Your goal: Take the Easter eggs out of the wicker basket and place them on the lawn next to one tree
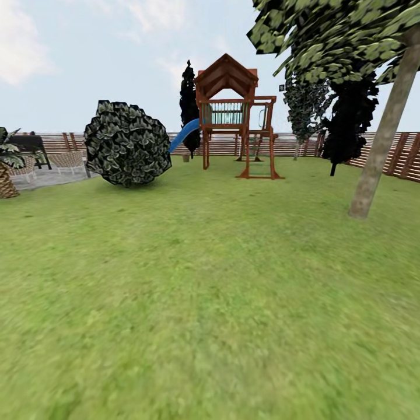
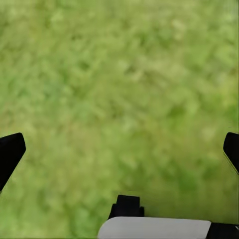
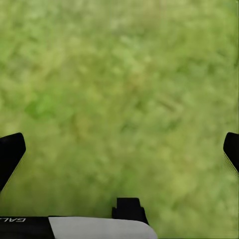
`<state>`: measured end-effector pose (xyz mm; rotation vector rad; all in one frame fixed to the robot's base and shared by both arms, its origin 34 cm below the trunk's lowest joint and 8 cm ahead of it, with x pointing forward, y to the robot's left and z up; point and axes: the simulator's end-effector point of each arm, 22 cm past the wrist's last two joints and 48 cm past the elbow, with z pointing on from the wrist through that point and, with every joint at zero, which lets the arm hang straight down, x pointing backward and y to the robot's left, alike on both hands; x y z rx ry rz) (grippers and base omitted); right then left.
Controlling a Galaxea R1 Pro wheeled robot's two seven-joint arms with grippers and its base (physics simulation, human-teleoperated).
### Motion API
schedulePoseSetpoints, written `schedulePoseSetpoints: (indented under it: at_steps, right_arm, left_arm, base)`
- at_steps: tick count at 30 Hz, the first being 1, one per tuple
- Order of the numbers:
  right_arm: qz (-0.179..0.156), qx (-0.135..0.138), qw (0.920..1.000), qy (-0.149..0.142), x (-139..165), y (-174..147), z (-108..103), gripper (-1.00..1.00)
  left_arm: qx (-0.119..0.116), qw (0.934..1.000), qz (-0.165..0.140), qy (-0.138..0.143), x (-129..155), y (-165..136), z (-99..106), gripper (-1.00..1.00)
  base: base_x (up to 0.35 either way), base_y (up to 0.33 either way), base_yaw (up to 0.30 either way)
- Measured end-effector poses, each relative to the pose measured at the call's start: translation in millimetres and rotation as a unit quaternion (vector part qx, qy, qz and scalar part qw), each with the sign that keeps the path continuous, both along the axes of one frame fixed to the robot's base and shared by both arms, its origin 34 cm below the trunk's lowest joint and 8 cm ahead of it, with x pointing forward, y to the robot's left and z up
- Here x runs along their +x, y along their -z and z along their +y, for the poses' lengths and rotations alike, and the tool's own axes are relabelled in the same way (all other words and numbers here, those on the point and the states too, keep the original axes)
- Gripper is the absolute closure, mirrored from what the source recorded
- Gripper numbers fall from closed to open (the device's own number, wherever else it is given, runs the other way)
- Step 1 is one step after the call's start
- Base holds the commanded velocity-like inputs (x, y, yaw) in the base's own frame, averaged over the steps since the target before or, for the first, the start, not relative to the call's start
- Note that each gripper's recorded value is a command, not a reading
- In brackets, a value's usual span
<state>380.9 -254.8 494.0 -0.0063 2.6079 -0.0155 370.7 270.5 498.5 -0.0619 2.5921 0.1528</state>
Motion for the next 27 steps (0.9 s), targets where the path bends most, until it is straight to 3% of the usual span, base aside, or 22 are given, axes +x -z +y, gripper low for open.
schedulePoseSetpoints:
  at_steps: [27]
  right_arm:
    - [-0.001,0.000,1.0000,0.000,0.9,-0.5,0.0,-1.00]
  left_arm:
    - [-0.002,1.0000,0.000,0.003,-0.2,0.2,-4.7,-1.00]
  base:
    - [0.335,0.000,0.000]
